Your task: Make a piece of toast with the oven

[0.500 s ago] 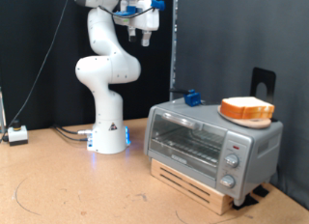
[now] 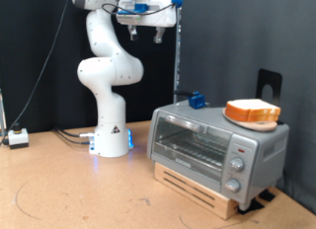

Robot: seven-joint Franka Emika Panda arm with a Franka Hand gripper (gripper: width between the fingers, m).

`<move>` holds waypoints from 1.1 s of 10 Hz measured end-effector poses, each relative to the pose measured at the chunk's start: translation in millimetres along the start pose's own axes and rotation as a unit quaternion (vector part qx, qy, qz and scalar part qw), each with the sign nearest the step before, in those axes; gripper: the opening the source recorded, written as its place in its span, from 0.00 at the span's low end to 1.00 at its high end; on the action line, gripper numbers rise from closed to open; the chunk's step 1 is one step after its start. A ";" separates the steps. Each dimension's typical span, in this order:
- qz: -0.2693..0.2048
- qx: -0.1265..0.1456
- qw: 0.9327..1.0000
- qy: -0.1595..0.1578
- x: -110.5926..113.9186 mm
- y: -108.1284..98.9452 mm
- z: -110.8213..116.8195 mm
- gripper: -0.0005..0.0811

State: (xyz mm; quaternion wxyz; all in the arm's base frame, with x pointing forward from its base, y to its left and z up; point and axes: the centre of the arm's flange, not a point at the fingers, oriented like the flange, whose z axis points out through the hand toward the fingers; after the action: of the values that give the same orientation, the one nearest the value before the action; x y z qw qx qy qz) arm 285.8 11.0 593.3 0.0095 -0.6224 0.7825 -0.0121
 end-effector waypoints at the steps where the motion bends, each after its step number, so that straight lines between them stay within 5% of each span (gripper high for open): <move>1: -0.049 0.002 0.999 0.004 4.4 2.2 5.6 1.00; 2: -0.027 0.001 1.000 0.002 4.2 2.2 5.5 1.00; 4: -0.119 0.014 0.991 -0.065 -2.1 7.0 -3.0 1.00; 6: -0.231 0.040 0.966 -0.111 0.4 -2.2 1.5 1.00; 8: -0.338 0.043 0.931 -0.131 0.0 -24.1 16.1 1.00; 9: -0.316 0.041 0.939 -0.130 0.8 -23.5 15.9 1.00; 10: -0.348 0.029 0.925 -0.152 -0.1 -17.6 16.9 1.00; 11: -0.398 0.020 0.899 -0.180 4.0 -12.3 17.9 1.00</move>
State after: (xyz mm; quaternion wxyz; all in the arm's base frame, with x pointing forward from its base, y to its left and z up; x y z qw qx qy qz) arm 297.4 4.1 575.7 0.1574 -0.8729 0.4544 0.0818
